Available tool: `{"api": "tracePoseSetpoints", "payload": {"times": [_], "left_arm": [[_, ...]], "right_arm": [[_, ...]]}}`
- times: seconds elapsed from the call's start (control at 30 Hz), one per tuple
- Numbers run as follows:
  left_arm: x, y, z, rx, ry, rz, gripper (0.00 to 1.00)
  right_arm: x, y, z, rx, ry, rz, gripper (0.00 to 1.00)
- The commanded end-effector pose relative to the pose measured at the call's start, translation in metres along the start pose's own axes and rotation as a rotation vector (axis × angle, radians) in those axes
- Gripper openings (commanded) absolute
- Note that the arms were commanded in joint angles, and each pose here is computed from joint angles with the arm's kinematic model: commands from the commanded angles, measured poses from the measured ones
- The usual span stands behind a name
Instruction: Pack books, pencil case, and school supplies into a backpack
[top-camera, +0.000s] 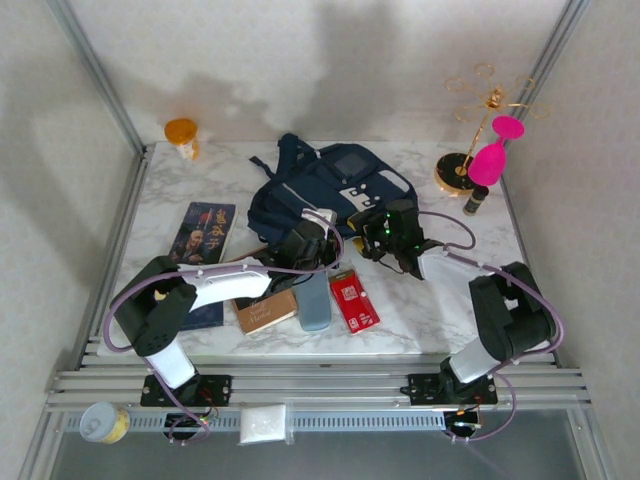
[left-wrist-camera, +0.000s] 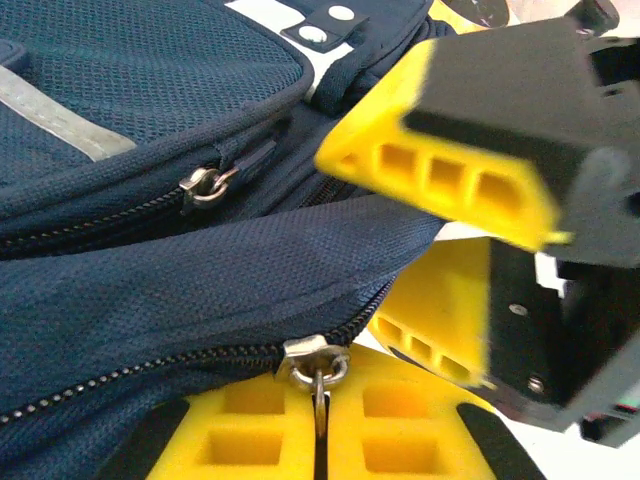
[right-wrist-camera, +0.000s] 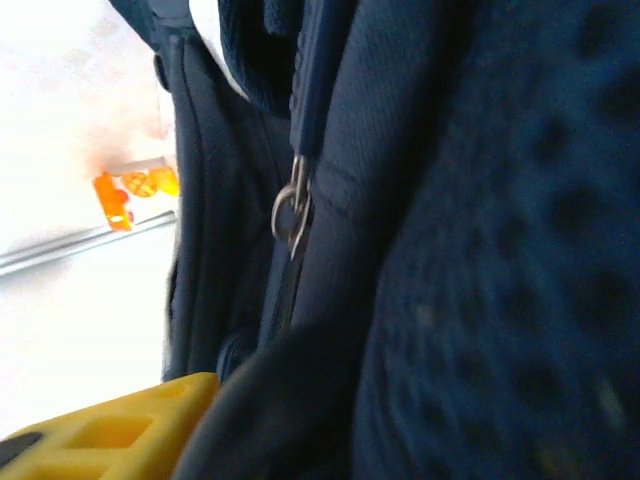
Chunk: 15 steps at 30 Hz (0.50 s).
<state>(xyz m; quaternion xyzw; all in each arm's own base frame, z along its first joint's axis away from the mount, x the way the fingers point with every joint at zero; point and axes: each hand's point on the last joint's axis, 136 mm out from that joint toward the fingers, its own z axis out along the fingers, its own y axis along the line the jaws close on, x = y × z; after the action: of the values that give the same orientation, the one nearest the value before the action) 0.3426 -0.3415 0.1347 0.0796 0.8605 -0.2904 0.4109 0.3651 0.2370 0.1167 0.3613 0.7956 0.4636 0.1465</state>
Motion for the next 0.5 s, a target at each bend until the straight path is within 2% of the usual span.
{"api": "tracePoseSetpoints", "payload": {"times": [0.0, 0.1, 0.2, 0.33, 0.47], "left_arm": [[-0.03, -0.033, -0.004, 0.097, -0.07, -0.008, 0.0], [-0.025, -0.029, -0.009, 0.083, -0.034, -0.004, 0.0], [-0.01, -0.017, -0.019, 0.039, 0.036, 0.011, 0.0], [0.013, 0.02, -0.035, -0.059, 0.095, 0.042, 0.0], [0.022, 0.046, -0.041, -0.07, 0.131, 0.023, 0.0]], "right_arm": [[-0.022, 0.026, 0.001, -0.06, -0.083, -0.041, 0.37], [-0.036, 0.027, -0.003, -0.054, -0.111, -0.084, 0.13], [-0.055, 0.031, -0.014, -0.065, -0.107, -0.129, 0.01], [-0.093, 0.033, -0.034, -0.061, -0.114, -0.178, 0.0], [-0.122, 0.035, -0.043, -0.026, -0.14, -0.221, 0.0]]}}
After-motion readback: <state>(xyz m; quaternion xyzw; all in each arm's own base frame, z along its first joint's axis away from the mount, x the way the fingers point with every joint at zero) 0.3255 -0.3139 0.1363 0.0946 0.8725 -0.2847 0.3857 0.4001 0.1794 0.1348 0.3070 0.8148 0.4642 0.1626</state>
